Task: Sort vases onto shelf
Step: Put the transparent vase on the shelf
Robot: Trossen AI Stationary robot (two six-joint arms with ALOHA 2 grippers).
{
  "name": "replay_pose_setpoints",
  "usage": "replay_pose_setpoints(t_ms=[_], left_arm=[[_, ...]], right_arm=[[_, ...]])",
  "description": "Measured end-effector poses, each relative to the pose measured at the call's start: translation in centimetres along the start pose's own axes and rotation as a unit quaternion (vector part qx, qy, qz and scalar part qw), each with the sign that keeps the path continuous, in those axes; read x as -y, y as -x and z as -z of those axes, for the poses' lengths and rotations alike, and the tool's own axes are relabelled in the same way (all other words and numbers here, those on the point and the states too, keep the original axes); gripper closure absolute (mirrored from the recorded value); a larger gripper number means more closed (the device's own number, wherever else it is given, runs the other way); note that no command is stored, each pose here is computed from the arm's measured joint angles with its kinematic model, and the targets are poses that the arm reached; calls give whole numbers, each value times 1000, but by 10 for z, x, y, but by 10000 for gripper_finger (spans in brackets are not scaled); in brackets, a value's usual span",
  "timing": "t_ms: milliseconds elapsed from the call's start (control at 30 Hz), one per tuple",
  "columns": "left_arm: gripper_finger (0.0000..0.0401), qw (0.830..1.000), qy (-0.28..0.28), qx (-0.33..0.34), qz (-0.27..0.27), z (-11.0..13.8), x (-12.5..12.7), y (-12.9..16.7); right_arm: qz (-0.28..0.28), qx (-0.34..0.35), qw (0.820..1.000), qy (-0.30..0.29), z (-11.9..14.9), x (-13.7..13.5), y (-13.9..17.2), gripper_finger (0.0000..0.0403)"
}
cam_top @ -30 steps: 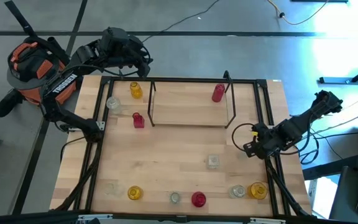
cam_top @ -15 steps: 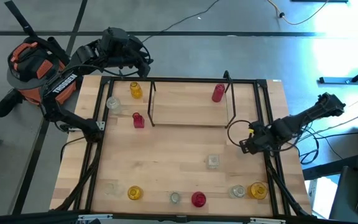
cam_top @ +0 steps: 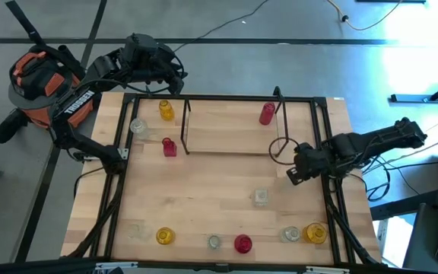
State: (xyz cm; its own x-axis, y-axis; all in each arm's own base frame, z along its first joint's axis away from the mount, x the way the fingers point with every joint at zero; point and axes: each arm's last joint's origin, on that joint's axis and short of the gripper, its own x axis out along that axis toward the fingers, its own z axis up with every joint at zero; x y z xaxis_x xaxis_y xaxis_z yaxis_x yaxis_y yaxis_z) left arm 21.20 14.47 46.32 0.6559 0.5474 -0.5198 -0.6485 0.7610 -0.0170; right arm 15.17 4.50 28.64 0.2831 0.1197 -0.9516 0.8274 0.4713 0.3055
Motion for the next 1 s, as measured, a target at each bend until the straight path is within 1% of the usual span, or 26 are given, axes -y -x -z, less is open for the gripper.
replay_pose_setpoints(t_ms=[67,100,200,267,333,400,433,500,567,633,700,867,1000], left_arm=[[238,1000,0,0,0,0,0,0],[238,1000,0,0,0,0,0,0],[238,1000,0,0,0,0,0,0],[238,1000,0,0,0,0,0,0],[238,1000,0,0,0,0,0,0],[238,1000,0,0,0,0,0,0],[238,1000,0,0,0,0,0,0],[238,1000,0,0,0,0,0,0],[238,1000,0,0,0,0,0,0],[238,1000,0,0,0,0,0,0],[238,1000,0,0,0,0,0,0],[238,1000,-3,0,0,0,0,0],[238,1000,-4,-5,0,1,0,0]], right_arm=[[-29,23,999,10,-8,-6,11,396],[-53,40,998,15,-13,-10,17,398],[-130,109,985,41,-31,-23,34,399],[-180,163,969,51,-47,-30,42,400],[-225,221,948,53,-66,-34,50,400],[-247,263,931,52,-89,-35,55,401],[-251,275,927,51,-101,-34,56,401],[-237,286,927,52,-124,-32,58,401],[-210,287,932,68,-146,-35,62,401],[-171,277,941,91,-170,-39,67,402],[-135,254,950,123,-194,-48,71,402],[-60,182,962,196,-250,-72,75,402],[-19,128,963,238,-279,-86,65,402]])
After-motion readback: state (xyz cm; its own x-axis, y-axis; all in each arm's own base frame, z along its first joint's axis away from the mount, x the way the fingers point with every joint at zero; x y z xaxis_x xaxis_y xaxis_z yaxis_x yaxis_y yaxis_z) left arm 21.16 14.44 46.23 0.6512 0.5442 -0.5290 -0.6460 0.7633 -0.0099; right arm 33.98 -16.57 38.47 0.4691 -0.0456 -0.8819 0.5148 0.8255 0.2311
